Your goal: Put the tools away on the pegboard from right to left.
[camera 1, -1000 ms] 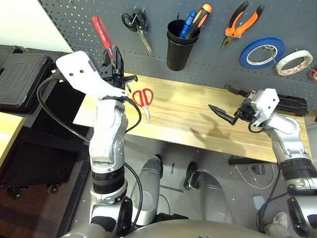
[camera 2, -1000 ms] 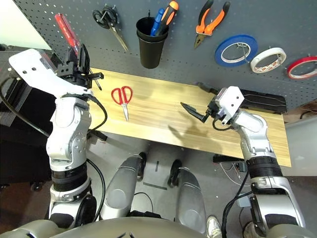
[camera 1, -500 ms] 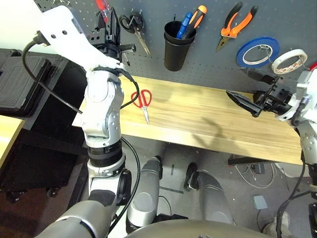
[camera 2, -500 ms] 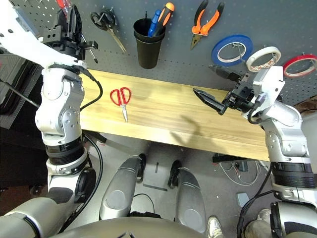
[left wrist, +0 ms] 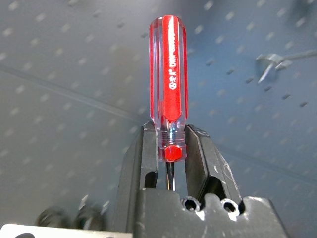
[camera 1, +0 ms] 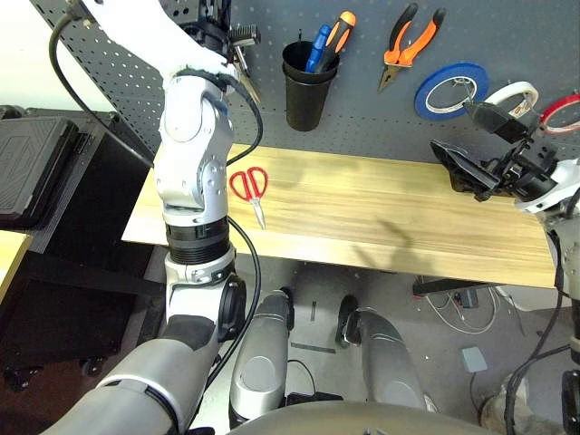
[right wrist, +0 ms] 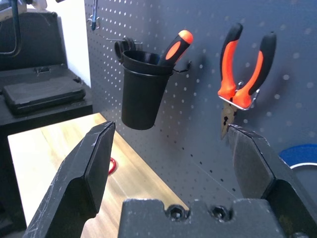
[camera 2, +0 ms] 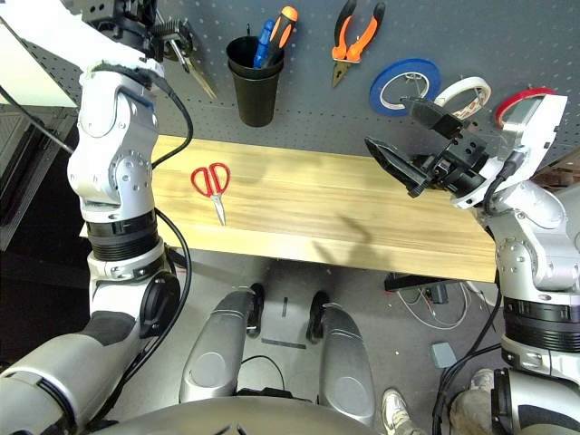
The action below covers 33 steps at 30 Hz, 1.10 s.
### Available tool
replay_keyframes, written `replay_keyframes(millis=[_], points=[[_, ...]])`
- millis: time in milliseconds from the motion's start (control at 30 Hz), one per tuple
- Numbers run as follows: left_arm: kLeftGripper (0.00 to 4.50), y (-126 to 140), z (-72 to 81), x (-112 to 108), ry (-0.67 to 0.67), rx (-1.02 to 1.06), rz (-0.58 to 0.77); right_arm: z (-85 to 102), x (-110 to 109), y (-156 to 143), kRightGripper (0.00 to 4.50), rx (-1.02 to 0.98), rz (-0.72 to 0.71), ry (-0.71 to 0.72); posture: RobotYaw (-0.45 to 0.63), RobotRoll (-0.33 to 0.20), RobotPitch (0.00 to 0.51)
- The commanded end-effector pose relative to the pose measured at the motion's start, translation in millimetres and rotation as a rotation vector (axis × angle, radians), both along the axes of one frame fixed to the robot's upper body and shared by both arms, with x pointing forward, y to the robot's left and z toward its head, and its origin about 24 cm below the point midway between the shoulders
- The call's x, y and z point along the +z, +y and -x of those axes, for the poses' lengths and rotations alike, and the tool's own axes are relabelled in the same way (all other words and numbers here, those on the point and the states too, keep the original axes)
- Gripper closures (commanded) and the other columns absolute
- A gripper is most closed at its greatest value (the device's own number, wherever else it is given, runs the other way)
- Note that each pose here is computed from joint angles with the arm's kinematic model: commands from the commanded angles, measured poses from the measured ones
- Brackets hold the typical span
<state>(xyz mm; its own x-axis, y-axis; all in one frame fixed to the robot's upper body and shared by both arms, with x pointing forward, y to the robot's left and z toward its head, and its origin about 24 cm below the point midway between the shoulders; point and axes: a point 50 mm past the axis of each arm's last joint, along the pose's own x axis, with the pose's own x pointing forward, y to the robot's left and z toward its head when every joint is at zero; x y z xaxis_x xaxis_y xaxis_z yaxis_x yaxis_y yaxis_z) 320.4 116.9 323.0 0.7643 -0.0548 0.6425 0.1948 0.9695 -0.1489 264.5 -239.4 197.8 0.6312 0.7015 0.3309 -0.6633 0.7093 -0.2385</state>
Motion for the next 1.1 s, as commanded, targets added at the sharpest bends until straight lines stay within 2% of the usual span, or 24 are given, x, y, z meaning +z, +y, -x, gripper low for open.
replay_keyframes(millis=[33, 367, 500, 700, 1067, 1100], points=[[3.7, -10, -4.1, 4, -0.022, -0.04, -0.008, 2.6, 2, 2, 0.0, -0.011, -0.004, -0.019, 0.11, 0.0, 0.198], [3.7, -29, -32.0, -2, -0.007, -0.064, -0.035, -3.9, 1, 9, 0.0, -0.018, -0.014, -0.025, 0.11, 0.0, 0.2], [3.7, -35, -38.7, -4, -0.011, -0.064, -0.034, -4.2, -1, 11, 0.0, -0.019, -0.015, -0.028, 0.11, 0.0, 0.2], [3.7, -42, -50.2, -22, 0.028, -0.055, -0.066, -5.2, -1, 16, 0.0, -0.02, -0.02, -0.041, 0.1, 0.0, 0.197], [3.7, -50, -57.0, -50, 0.098, -0.062, -0.143, -6.0, -4, 24, 0.0, -0.003, -0.024, -0.041, 0.1, 0.0, 0.198], [2.97, -50, -56.9, -50, 0.098, -0.063, -0.144, -6.5, -4, 25, 0.0, -0.002, -0.024, -0.042, 0.1, 0.0, 0.198]])
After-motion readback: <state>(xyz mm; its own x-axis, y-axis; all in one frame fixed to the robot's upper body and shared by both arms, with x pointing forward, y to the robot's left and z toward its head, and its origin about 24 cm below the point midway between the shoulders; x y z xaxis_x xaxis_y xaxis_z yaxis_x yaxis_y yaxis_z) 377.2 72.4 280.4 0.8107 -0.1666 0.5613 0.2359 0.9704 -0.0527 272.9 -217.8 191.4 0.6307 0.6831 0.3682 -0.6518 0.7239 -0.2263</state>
